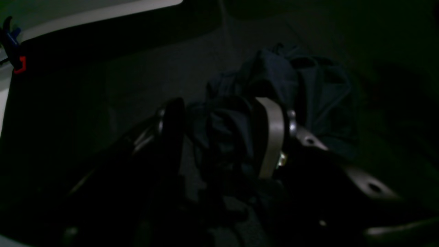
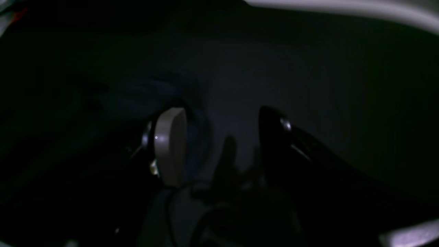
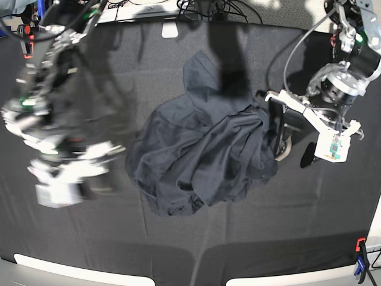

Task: Layout the t-shirt on the table in an organized manner, then fold the t-shirt properly
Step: 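Lift and pull the grasped shirt edge away from the pile with the right gripper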

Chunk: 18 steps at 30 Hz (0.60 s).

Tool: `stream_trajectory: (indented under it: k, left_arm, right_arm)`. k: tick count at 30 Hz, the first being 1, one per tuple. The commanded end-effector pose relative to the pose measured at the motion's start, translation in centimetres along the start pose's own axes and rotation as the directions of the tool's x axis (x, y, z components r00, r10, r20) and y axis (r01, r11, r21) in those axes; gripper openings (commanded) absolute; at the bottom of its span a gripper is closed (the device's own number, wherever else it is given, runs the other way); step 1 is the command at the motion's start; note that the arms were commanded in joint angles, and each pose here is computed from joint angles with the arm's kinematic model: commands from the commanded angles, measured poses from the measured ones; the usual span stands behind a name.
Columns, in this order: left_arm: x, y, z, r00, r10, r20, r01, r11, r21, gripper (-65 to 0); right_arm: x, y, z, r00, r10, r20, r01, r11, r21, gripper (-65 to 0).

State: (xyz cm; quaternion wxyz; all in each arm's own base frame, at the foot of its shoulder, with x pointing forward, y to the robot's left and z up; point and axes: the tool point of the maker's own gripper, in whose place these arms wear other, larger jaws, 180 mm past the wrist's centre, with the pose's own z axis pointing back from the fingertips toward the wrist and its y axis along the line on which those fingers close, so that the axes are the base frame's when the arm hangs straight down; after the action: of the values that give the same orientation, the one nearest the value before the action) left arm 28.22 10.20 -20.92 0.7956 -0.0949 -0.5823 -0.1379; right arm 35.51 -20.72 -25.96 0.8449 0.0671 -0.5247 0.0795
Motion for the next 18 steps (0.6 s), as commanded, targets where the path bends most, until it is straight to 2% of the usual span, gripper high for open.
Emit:
stream_trajectory:
  k: [1, 4, 9, 14, 18]
  left_arm:
    - [1.2, -0.1, 0.2, 0.999, -0.005, 0.047, 0.005, 1.0, -0.004, -35.8]
    - [1.2, -0.1, 0.2, 0.999, -0.005, 0.046, 0.005, 1.0, -0.004, -35.8]
    - [1.2, -0.1, 0.2, 0.999, -0.005, 0.046, 0.005, 1.0, -0.003, -35.8]
    - [1.2, -0.1, 0.2, 0.999, -0.005, 0.046, 0.006, 1.0, -0.004, -35.8]
    - [1.2, -0.1, 0.2, 0.999, -0.005, 0.046, 0.006, 1.0, -0.004, -35.8]
  right_arm:
    - [0.5, -0.5, -0.2, 0.999, -0.025, 0.026, 0.025, 1.0, -0.001, -32.3]
    - [-3.4, -1.4, -1.8, 0.99, -0.119, -0.071, 0.12, 0.993, 0.009, -32.3]
    - [-7.8, -0.8, -5.1, 0.952, -0.235, -0.198, 0.25, 0.967, 0.056, -32.3]
    - [-8.5, 0.3, -7.5, 0.915, -0.332, -0.231, 0.363, 0.925, 0.111, -32.3]
    - [-9.4, 1.5, -8.3, 0.894, -0.355, -0.274, 0.401, 0.907, 0.132, -32.3]
